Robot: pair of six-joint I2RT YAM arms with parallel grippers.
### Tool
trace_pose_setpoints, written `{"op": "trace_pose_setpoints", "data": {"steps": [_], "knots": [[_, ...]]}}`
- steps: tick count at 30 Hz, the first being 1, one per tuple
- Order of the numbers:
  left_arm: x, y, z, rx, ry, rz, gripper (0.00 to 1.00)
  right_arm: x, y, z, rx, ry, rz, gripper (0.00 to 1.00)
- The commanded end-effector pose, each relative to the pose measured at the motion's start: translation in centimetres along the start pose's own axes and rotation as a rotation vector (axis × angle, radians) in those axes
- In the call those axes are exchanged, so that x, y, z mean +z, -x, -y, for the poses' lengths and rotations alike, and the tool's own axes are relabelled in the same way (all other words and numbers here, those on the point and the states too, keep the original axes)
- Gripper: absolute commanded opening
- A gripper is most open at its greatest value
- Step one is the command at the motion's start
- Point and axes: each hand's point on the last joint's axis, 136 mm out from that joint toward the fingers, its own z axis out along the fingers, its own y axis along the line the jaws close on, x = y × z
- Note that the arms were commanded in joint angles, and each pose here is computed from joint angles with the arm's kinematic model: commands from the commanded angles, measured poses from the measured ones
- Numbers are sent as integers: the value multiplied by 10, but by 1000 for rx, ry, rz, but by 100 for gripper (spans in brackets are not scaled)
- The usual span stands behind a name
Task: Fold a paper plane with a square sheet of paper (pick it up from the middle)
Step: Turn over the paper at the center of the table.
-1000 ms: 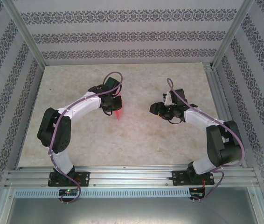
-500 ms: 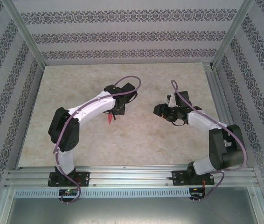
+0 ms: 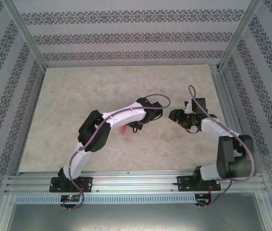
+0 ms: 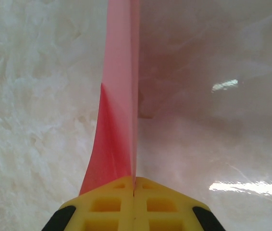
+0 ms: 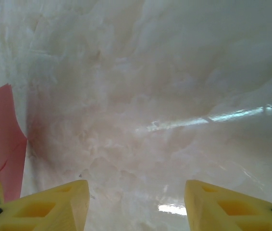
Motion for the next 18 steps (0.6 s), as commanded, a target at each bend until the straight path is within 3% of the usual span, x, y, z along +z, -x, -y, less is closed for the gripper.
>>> {"op": "trace_pose_setpoints", "data": {"steps": [1, 6, 10, 11, 14, 18], "knots": [[-9, -4, 16, 47, 30, 7, 2, -7, 2, 8, -19, -15, 17, 56], [-26, -4, 66, 84, -171, 1, 35, -12, 6, 5, -41, -21, 14, 59], [-64, 4, 92, 67, -411, 24, 46, -17, 11, 1, -52, -27, 19, 60], [-79, 8, 96, 64, -478, 47, 54, -17, 11, -1, -51, -17, 17, 59], [-111, 20, 78, 5, -563, 149, 59, -15, 10, -15, -47, 45, -2, 58], [-88, 27, 26, -203, -603, 161, 59, 0, -4, -49, -102, 99, -68, 56]]}}
